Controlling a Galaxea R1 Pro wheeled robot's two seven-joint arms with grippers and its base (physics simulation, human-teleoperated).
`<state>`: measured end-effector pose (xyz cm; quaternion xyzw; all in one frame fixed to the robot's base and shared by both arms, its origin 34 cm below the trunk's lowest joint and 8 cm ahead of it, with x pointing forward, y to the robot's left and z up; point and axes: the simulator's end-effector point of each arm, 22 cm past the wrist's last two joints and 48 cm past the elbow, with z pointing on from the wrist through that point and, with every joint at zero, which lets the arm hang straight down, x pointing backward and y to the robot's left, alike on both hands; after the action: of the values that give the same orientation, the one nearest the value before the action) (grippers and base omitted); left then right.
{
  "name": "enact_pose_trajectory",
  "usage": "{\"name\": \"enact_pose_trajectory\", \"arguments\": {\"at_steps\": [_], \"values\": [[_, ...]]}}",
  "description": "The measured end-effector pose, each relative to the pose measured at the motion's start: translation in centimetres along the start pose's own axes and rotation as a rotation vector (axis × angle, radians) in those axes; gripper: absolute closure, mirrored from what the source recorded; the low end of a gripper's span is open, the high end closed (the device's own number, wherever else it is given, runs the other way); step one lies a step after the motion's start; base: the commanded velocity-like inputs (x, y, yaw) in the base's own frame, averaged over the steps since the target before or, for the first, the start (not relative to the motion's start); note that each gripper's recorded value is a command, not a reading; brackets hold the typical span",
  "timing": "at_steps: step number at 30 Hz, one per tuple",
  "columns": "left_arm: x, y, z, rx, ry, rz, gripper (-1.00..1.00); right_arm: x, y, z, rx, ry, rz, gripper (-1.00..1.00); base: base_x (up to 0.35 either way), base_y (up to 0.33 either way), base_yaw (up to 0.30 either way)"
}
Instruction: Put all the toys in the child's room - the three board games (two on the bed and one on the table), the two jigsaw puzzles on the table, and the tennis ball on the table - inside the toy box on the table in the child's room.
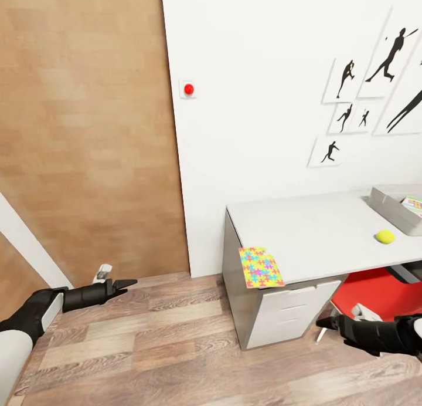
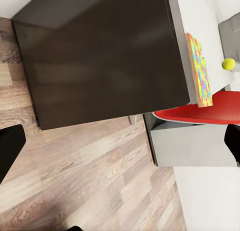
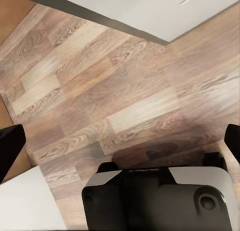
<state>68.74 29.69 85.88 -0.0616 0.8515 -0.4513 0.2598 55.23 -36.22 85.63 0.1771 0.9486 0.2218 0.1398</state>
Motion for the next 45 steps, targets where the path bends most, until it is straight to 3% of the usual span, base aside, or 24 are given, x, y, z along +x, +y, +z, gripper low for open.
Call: {"name": "enact_pose_trajectory", "arguments": {"at_steps": [9, 15, 20, 25, 33, 45], "values": [[0.3, 0.9, 0.6, -0.001, 0.001, 0.003, -1.00, 0.0, 1.3, 0.4, -0.096, 0.002, 0.004, -1.00, 0.000, 0.000, 0.000], [0.4, 1.5, 1.0, -0.001, 0.000, 0.004, -1.00, -0.6, 3.6, -0.3, -0.234, -0.008, -0.010, -1.00, 0.000, 0.000, 0.000], [0.6, 2.0, 1.3, -0.001, 0.000, 0.004, -1.00, -0.8, 6.6, -1.1, -0.393, -0.013, -0.010, -1.00, 0.000, 0.000, 0.000], [0.8, 2.5, 1.7, 0.000, 0.000, 0.005, -1.00, -2.2, 7.6, -2.2, -0.472, -0.056, -0.003, -1.00, 0.000, 0.000, 0.000], [1.2, 3.3, 2.4, 0.000, 0.001, 0.005, -1.00, -5.5, 7.0, -3.8, -0.515, -0.165, 0.027, -1.00, 0.000, 0.000, 0.000], [1.5, 3.8, 2.8, 0.002, 0.003, 0.006, -1.00, -6.2, 6.9, -3.9, -0.539, -0.200, 0.045, -1.00, 0.000, 0.000, 0.000]]}}
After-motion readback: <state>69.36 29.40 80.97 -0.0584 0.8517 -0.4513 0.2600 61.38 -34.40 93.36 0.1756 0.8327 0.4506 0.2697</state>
